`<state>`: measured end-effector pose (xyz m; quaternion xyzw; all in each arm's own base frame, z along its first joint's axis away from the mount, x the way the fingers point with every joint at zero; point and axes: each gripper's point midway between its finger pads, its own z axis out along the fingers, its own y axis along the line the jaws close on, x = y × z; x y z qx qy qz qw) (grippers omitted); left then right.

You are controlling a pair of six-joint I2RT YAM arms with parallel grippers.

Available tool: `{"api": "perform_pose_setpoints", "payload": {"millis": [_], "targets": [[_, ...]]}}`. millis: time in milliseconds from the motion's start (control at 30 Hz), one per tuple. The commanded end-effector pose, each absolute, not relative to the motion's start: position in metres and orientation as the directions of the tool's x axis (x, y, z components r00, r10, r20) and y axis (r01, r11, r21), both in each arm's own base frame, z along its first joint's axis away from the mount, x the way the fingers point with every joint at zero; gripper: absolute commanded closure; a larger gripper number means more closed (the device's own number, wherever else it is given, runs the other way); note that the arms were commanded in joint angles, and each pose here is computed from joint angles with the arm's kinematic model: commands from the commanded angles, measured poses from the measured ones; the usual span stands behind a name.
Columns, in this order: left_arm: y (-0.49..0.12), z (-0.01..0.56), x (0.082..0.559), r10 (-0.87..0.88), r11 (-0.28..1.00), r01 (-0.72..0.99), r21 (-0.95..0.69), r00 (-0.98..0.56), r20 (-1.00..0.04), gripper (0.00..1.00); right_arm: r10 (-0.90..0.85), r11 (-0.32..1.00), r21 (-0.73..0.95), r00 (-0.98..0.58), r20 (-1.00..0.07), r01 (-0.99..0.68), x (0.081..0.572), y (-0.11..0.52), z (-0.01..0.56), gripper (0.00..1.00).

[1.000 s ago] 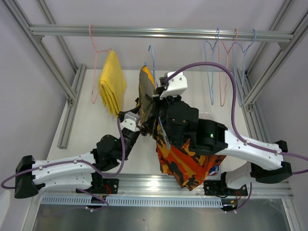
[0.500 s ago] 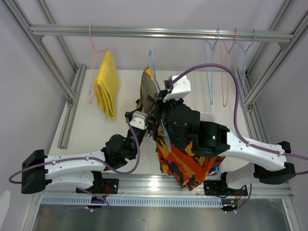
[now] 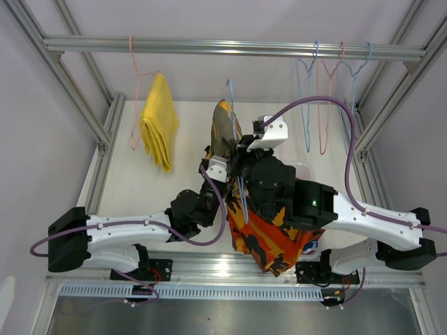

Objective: Remove the trousers from the hanger

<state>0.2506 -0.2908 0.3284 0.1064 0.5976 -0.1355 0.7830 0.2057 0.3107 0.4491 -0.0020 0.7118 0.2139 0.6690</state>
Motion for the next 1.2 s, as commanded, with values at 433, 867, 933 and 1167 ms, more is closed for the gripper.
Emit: {"api": "perform_pose_setpoints", "payload": {"millis": [433, 867, 933, 1167], "targets": [[-0.235, 0.48, 0.213, -0.346, 0.896, 0.413, -0.163, 0.421, -0.838, 0.99, 0.473, 0.845, 0.497, -0.155, -0.867, -0.2, 0.238, 0.302, 0.404, 1.0], [-0.177, 0.544, 0.177, -0.46, 0.846, 0.483, -0.227, 0.446, -0.768, 1.0, 0.484, 0.838, 0.523, -0.229, -0.844, -0.157, 0.274, 0.314, 0.344, 1.0], [-0.166, 0.548, 0.175, -0.464, 0.847, 0.479, -0.232, 0.451, -0.762, 0.99, 0.49, 0.831, 0.532, -0.239, -0.838, -0.163, 0.276, 0.318, 0.339, 1.0], [-0.127, 0.555, 0.167, -0.486, 0.841, 0.475, -0.258, 0.455, -0.746, 0.99, 0.473, 0.839, 0.522, -0.268, -0.839, -0.155, 0.287, 0.331, 0.313, 1.0]]}}
